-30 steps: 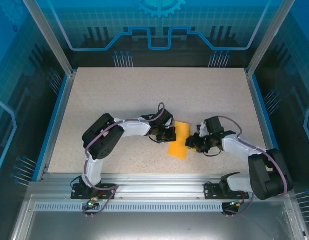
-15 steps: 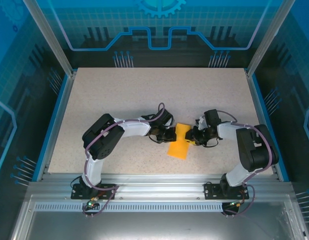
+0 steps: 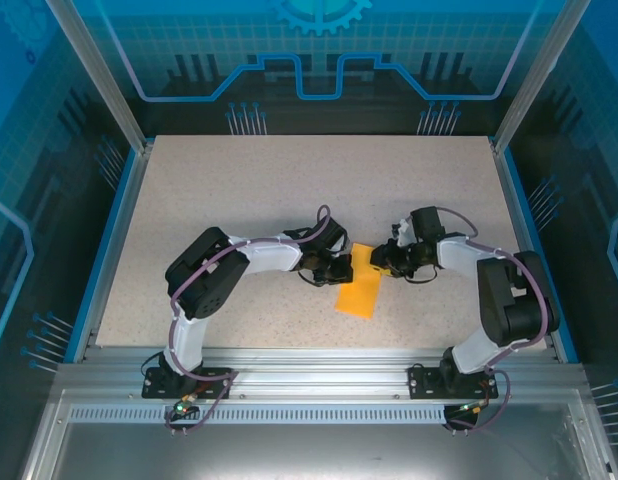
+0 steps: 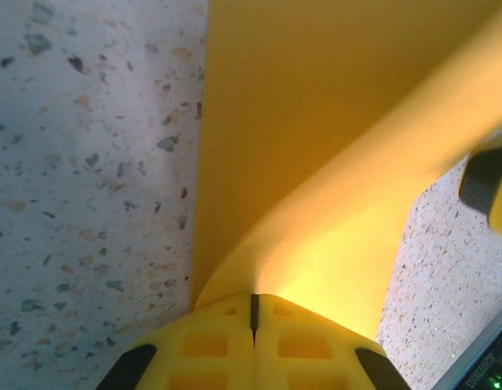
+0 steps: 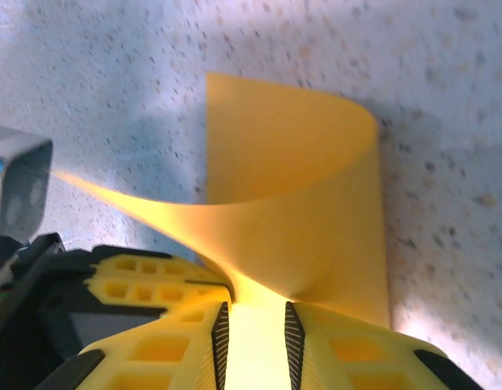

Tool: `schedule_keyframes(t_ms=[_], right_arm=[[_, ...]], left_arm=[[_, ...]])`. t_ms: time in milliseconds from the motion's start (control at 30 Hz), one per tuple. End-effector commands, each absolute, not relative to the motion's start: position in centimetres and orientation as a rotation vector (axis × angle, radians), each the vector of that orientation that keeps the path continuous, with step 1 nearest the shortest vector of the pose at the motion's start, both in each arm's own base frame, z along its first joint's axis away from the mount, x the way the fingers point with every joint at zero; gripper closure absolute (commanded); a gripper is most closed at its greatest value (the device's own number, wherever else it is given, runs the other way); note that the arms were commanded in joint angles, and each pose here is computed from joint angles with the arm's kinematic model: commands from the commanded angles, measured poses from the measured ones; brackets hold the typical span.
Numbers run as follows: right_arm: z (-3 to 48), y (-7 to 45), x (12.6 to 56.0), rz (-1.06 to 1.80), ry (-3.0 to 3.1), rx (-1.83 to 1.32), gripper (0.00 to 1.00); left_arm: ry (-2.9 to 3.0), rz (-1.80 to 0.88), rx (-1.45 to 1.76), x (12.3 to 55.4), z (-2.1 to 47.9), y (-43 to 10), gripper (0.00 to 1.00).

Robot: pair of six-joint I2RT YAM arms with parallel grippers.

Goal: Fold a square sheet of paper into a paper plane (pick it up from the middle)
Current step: Fold the square sheet of paper in half at the center of the table.

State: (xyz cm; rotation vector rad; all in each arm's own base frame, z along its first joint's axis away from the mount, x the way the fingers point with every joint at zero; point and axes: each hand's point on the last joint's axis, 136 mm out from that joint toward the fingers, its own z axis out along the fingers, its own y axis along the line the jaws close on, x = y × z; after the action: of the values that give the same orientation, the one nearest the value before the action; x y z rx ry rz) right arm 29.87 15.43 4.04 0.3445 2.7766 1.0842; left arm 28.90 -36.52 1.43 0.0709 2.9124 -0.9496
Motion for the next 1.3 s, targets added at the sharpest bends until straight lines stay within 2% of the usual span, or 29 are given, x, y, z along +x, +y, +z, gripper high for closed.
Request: schedule_keyframes(t_ms=[0,200,533,867,1133,1267], right_arm=[[1.9,14.6,29.9,1.067,2.827,0.399,0.73],[0.3,13.6,29.8,1.012,2.862,0.445,0.73],[4.7,13.8,32.9,1.08,2.745,0.387,0.72],[0.0,12.9,32.8,1.104,2.816,0.52,0.73],[4.1,12.6,35.0,1.06,2.752,0.443,0.72],[4.4,12.4,35.8,1.07,2.745,0.446,0.72]], left_arm=[[3.069,-0.792,0.077,26.3,-2.3,-34.7,1.0],[3.073,-0.788,0.078,26.2,-2.3,-34.6,1.0],[3.073,-0.79,0.076,26.2,-2.4,-34.6,1.0],[3.08,-0.787,0.077,26.0,-2.4,-34.4,1.0],[3.083,-0.782,0.081,25.9,-2.4,-34.3,1.0],[3.081,-0.786,0.086,25.9,-2.2,-34.5,1.0]])
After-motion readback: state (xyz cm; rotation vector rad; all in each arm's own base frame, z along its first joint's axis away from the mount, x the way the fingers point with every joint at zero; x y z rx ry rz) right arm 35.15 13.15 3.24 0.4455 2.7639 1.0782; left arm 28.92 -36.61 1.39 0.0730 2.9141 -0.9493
